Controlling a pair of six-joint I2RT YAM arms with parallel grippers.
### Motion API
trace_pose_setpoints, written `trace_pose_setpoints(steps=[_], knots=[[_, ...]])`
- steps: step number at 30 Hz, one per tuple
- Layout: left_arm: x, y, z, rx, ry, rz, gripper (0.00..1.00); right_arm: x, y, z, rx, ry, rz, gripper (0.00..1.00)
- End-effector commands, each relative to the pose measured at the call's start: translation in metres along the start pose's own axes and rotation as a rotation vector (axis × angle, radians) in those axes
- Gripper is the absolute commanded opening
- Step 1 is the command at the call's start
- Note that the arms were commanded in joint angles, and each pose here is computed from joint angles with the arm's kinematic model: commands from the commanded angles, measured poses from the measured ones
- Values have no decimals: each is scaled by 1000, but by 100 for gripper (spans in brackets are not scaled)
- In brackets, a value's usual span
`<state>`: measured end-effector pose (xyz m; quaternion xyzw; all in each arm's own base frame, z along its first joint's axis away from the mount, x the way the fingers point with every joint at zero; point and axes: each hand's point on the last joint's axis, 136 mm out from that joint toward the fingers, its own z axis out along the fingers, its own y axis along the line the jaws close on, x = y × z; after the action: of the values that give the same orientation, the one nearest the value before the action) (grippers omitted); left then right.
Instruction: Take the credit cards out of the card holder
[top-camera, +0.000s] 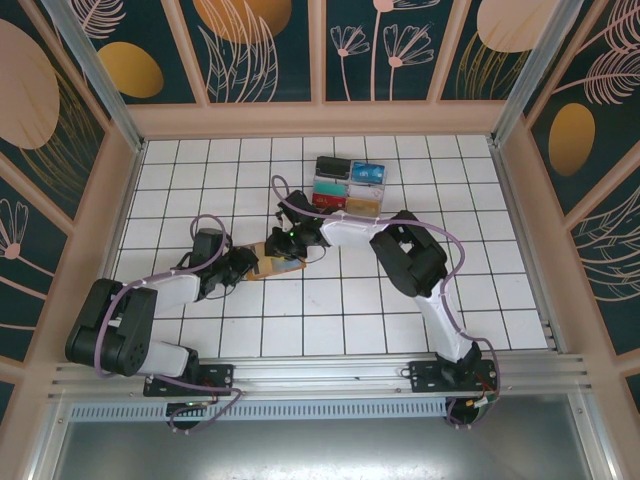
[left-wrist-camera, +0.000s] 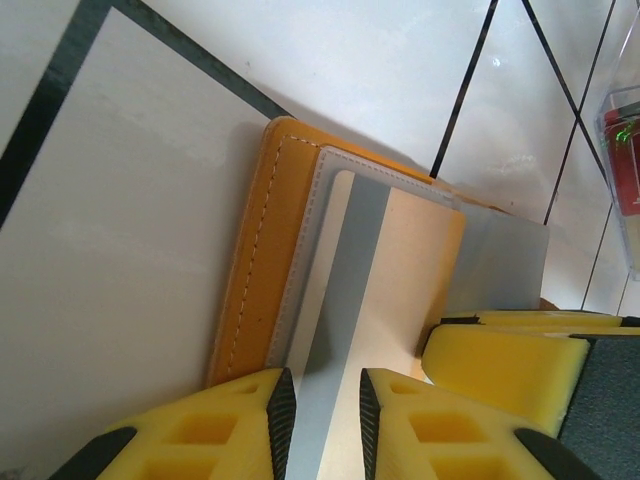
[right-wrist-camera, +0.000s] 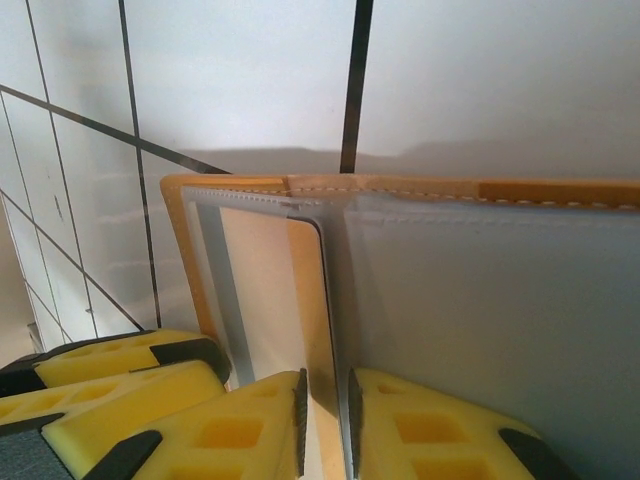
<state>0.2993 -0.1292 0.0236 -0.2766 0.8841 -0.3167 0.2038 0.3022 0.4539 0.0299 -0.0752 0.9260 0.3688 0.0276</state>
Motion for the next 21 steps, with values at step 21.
trace_pose_setpoints(steps=[21], knots=[[16, 25, 5, -66, 60, -29, 24, 18, 13, 10, -140, 102, -123, 20]])
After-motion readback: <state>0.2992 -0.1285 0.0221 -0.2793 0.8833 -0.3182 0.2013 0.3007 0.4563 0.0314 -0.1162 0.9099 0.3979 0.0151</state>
